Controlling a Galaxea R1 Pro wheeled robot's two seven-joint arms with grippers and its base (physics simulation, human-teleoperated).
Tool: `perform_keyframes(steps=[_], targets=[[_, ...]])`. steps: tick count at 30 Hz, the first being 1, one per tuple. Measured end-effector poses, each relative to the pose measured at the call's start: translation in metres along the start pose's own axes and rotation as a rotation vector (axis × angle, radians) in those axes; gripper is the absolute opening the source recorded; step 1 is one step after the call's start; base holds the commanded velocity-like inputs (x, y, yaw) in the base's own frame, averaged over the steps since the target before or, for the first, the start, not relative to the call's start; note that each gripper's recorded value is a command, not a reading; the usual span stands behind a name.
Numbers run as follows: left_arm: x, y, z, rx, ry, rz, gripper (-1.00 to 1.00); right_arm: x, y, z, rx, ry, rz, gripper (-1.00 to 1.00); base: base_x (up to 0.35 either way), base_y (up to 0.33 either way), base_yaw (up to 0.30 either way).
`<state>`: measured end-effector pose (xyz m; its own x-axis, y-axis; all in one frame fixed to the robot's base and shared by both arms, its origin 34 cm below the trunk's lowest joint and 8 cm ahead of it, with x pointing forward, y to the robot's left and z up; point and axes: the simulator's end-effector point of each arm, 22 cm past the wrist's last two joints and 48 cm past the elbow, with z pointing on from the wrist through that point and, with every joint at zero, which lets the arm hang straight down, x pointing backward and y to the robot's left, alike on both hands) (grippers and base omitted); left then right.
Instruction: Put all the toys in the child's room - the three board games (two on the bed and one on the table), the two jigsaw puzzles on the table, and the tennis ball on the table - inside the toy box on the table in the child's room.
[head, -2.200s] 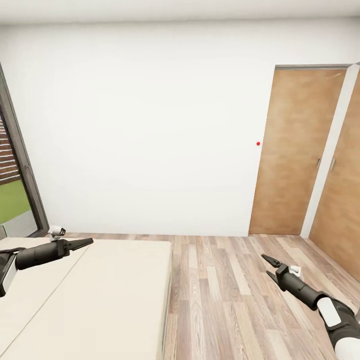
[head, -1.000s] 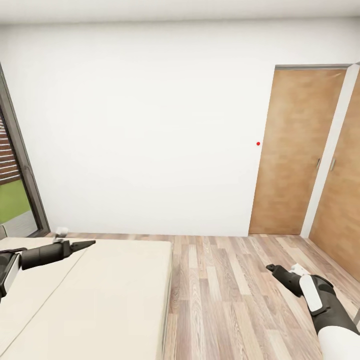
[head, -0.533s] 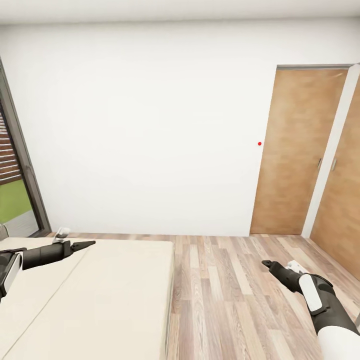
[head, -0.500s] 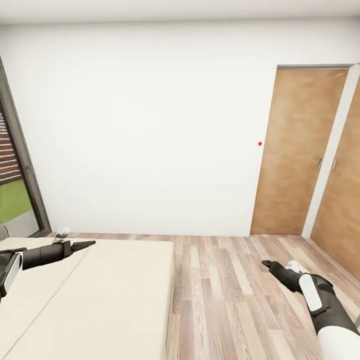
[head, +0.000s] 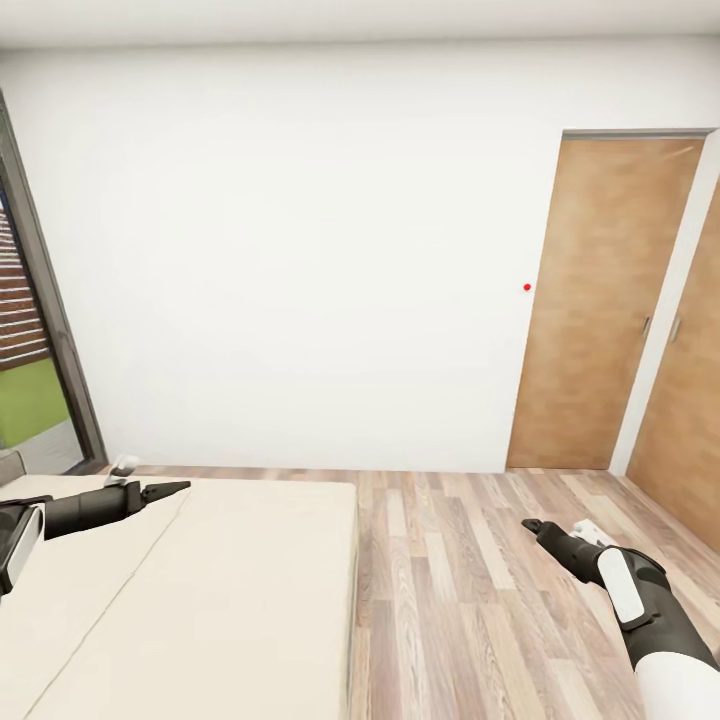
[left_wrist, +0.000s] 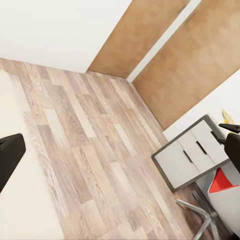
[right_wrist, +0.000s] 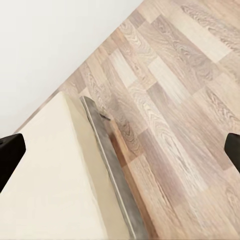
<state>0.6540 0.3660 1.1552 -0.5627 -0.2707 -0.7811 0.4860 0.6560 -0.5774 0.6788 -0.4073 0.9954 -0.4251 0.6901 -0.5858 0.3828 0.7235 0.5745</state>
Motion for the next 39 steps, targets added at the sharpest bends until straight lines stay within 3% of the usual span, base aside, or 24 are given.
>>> perform_keyframes(steps=[39], targets=[[-0.0009,-0.0014,-0.0004,0.006,-0.003,0.002,1.0,0.0008,-0.0007,0.0004,0.002,0.001,0.001,1.0,0.0,0.26,0.0]])
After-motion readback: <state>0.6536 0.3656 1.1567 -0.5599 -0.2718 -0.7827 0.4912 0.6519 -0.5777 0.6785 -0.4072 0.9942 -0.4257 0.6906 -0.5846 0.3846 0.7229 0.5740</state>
